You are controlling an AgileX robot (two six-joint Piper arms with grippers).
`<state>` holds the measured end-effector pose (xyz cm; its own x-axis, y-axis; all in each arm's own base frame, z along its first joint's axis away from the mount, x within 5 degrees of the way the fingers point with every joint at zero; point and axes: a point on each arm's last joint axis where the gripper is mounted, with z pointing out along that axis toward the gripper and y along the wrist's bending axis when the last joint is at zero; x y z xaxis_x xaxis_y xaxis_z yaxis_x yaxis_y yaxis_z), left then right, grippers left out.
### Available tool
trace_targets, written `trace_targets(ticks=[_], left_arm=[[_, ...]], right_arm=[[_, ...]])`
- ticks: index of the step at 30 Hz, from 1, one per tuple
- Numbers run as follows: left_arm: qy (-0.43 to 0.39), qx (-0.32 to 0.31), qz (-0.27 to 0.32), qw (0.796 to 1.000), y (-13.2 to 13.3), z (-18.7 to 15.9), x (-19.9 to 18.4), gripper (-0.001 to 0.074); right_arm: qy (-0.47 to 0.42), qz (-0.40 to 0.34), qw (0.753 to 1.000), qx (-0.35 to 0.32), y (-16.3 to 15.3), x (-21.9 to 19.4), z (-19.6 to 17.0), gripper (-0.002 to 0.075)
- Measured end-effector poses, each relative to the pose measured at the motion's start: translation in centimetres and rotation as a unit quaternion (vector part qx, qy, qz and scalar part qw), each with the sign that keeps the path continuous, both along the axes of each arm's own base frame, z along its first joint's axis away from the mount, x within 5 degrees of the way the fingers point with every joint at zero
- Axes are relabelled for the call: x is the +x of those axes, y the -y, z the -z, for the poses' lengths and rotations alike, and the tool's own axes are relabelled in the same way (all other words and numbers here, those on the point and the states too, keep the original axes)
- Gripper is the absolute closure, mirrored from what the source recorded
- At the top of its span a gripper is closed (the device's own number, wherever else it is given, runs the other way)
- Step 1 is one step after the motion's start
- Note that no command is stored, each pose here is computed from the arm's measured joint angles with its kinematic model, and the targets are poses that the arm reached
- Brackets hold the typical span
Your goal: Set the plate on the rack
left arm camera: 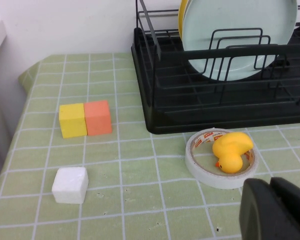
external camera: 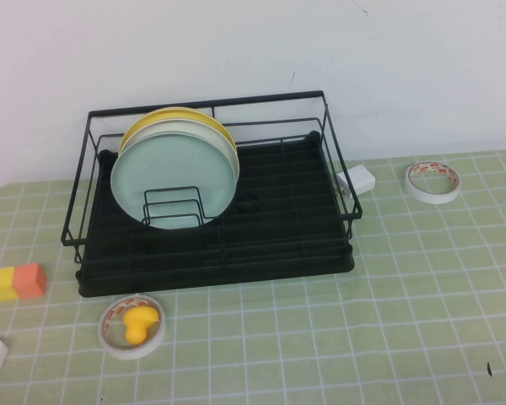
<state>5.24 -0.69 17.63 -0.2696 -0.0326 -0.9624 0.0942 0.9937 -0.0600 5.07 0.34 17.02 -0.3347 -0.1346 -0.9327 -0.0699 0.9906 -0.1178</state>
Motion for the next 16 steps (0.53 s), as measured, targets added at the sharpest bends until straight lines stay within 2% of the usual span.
trace_targets(ticks=[16], left_arm=[[0.000, 0.000, 0.000, 1.000, 0.00, 0.00, 0.00, 0.0736]], right_arm=[[0.000, 0.007, 1.000, 0.007, 0.08, 0.00, -0.01, 0.0727]])
